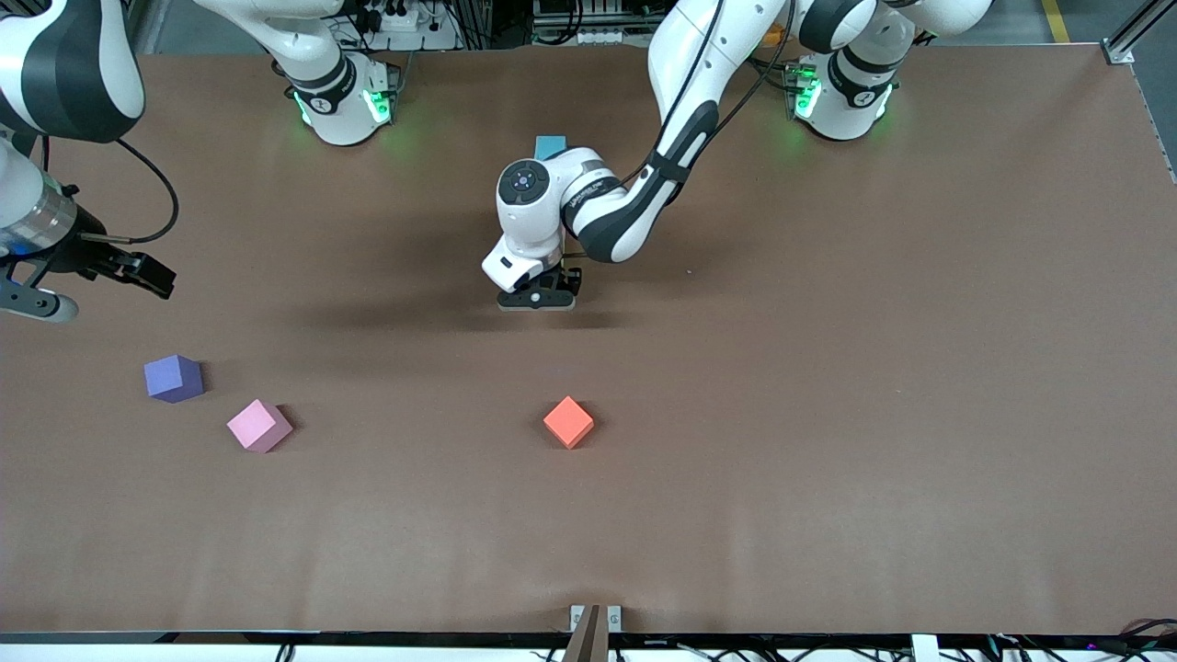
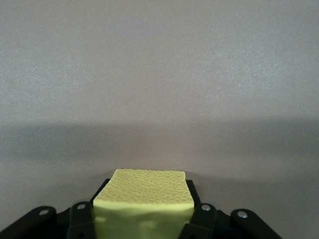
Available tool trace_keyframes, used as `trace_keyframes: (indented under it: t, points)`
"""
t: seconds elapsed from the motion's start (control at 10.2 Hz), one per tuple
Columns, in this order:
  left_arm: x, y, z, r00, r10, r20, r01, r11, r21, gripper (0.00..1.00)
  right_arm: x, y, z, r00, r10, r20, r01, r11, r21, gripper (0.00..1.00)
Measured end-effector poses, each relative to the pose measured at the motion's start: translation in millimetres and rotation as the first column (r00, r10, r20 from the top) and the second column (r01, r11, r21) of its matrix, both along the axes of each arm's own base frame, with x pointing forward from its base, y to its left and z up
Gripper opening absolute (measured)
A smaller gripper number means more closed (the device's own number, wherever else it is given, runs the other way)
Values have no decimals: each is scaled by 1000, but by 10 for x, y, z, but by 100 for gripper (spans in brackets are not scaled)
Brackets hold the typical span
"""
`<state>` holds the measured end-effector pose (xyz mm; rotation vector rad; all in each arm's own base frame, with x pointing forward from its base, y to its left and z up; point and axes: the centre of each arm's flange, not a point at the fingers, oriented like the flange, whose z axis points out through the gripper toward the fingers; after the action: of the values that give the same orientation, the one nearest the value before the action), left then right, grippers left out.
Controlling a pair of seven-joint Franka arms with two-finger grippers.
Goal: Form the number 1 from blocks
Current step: 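Withdraw the right gripper to rest while the left gripper carries the yellow cube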
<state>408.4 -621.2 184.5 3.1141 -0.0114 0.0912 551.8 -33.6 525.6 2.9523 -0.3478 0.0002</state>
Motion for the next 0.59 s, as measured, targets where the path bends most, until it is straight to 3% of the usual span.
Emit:
trace_keyframes:
  t: [0.2,0.49,0.59]
  points:
    - [-11,-6,-1,1000,-2,-1,2,1000,1,62,3,6,18,1000,1,1,-1,1000,0,100]
    - [-49,-7,-26,1000,-4,-11,4,1000,11,98,7,16,33,1000,4,4,-4,1000,1,100]
    - [-22,3,3,1000,1,-10,-1,1000,12,100,18,33,81,1000,10,12,-10,1000,21,100]
